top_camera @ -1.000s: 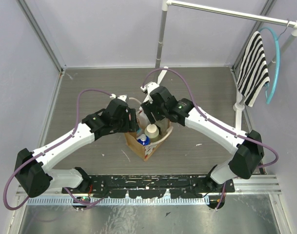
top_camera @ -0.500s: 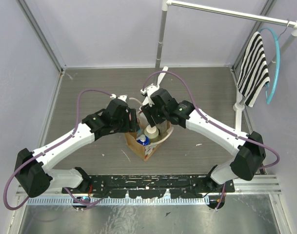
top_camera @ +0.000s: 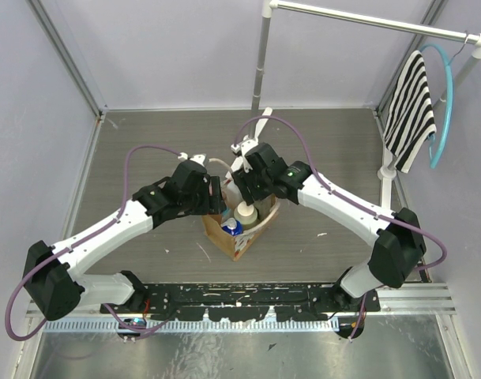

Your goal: Take the personal care products out of the canvas bag

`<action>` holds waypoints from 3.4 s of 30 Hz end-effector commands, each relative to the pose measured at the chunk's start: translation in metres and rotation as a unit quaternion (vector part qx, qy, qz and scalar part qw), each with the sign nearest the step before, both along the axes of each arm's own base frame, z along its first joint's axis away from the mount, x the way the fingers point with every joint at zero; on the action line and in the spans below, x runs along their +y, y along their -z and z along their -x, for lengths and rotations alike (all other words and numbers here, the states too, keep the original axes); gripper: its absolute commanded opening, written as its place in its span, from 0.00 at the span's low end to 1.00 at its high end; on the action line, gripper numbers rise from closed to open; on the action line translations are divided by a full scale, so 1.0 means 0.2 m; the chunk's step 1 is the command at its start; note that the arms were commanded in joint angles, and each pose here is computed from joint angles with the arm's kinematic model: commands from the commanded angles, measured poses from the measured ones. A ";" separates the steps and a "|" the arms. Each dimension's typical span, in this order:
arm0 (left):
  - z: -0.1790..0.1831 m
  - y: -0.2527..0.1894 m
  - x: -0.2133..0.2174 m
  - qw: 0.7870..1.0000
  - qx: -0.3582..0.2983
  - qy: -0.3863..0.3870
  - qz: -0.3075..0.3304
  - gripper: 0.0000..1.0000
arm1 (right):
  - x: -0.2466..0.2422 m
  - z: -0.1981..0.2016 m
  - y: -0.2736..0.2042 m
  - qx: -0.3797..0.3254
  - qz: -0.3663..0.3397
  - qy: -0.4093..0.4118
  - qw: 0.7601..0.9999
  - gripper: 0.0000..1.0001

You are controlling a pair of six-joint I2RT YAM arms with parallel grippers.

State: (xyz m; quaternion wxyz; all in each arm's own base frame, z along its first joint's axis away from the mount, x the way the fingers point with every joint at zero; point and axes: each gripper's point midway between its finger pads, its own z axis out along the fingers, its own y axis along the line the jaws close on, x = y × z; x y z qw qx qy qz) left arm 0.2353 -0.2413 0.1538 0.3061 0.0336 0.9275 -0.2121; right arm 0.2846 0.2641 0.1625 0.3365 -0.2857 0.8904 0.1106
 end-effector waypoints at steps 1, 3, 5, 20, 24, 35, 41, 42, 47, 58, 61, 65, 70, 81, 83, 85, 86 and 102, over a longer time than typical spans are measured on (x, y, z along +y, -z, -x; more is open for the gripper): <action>0.08 0.09 0.02 0.999 0.038 0.004 -0.006 0.72 | -0.03 0.15 0.19 0.080 0.027 -0.016 0.996 0.67; 0.08 0.08 0.02 0.999 0.037 0.004 -0.003 0.72 | -0.03 0.15 0.21 0.085 0.030 -0.019 0.996 0.66; 0.08 0.08 0.02 0.999 0.036 0.003 -0.002 0.72 | -0.03 0.17 0.24 0.096 0.035 -0.025 0.994 0.65; 0.09 -0.03 0.05 1.000 0.017 0.001 0.007 0.73 | -0.06 0.04 -0.13 0.021 0.027 0.024 0.999 0.40; 0.10 -0.05 0.06 1.000 0.014 0.001 0.011 0.73 | -0.06 -0.02 -0.45 -0.039 -0.017 0.051 0.998 0.41; 0.14 -0.04 0.06 1.000 0.020 0.005 0.021 0.76 | -0.13 -0.03 -0.73 -0.088 -0.061 0.091 0.990 0.41; 0.15 -0.05 0.06 0.999 0.019 0.008 0.025 0.76 | -0.22 -0.05 -0.99 -0.143 -0.085 0.127 0.978 0.41; 0.15 -0.05 0.06 0.999 0.019 0.008 0.026 0.76 | -0.24 -0.06 -1.03 -0.151 -0.087 0.134 0.976 0.41; 0.16 -0.06 0.04 0.999 0.018 0.013 0.030 0.76 | -0.35 -0.12 -1.20 -0.175 -0.089 0.164 0.967 0.40; 0.16 -0.06 0.02 0.999 0.023 0.019 0.030 0.77 | -0.64 -0.37 -1.13 -0.153 -0.065 0.231 0.959 0.41; 0.15 -0.06 0.01 0.999 0.026 0.027 0.025 0.75 | -0.65 -0.41 -0.97 -0.125 -0.052 0.230 0.964 0.41; 0.14 -0.13 0.01 0.999 0.005 0.032 0.019 0.74 | -0.68 -0.43 -0.76 -0.086 -0.037 0.230 0.969 0.41; 0.09 -0.30 0.04 0.999 -0.040 0.035 0.001 0.73 | -0.69 -0.40 -0.49 -0.034 -0.019 0.229 0.973 0.40; -0.14 -0.44 -0.13 0.986 -0.094 0.118 -0.065 0.75 | -0.61 -0.29 -0.25 0.035 -0.039 0.191 0.980 0.45; -0.16 -0.38 -0.20 0.984 -0.074 0.143 -0.072 0.74 | -0.65 -0.27 -0.24 0.035 -0.021 0.199 0.979 0.57; -0.18 -0.35 -0.27 0.981 -0.074 0.168 -0.063 0.73 | -0.68 -0.26 -0.24 0.031 -0.013 0.203 0.979 0.68; -0.19 -0.33 -0.30 0.979 -0.079 0.180 -0.060 0.73 | -0.68 -0.25 -0.26 0.026 -0.013 0.205 0.978 0.71; -0.22 -0.23 -0.46 0.962 -0.082 0.253 -0.067 0.66 | -0.55 -0.12 -0.50 -0.009 -0.107 0.144 0.984 0.72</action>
